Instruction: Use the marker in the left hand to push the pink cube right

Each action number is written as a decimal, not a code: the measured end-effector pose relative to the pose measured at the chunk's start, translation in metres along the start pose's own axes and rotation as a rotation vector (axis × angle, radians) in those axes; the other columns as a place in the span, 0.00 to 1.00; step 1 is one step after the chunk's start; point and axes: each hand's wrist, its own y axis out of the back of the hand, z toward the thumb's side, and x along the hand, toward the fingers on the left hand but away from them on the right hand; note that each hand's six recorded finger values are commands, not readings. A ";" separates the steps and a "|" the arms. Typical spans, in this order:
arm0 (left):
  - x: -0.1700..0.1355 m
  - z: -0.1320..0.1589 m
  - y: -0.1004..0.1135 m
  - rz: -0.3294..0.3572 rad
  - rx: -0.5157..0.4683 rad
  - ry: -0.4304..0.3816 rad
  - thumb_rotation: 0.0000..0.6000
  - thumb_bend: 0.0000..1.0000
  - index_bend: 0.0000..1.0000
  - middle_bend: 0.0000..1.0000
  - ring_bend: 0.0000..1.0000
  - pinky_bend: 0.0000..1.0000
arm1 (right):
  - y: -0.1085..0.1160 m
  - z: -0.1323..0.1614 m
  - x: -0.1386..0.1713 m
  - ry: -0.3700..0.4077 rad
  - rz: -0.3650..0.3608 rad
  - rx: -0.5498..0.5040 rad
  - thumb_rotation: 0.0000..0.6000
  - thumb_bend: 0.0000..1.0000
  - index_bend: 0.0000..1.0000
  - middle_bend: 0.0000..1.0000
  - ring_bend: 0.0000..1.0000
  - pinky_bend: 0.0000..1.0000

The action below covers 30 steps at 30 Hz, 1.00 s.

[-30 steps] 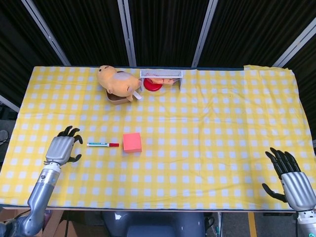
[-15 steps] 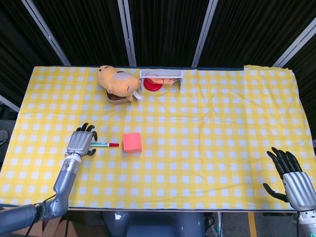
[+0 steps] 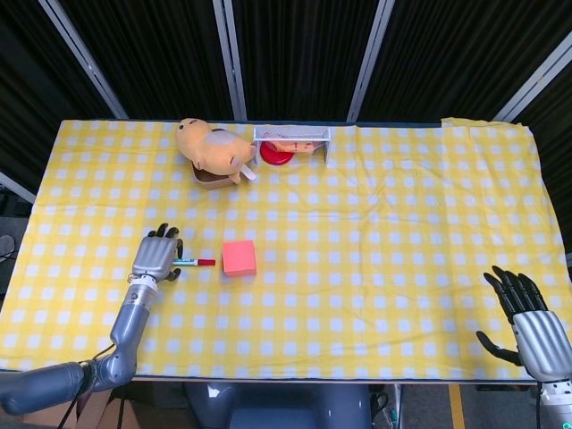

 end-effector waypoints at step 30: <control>-0.008 -0.005 0.009 0.010 -0.035 0.037 1.00 0.48 0.61 0.18 0.07 0.20 | 0.001 0.001 0.001 0.005 -0.006 -0.008 1.00 0.32 0.00 0.00 0.00 0.00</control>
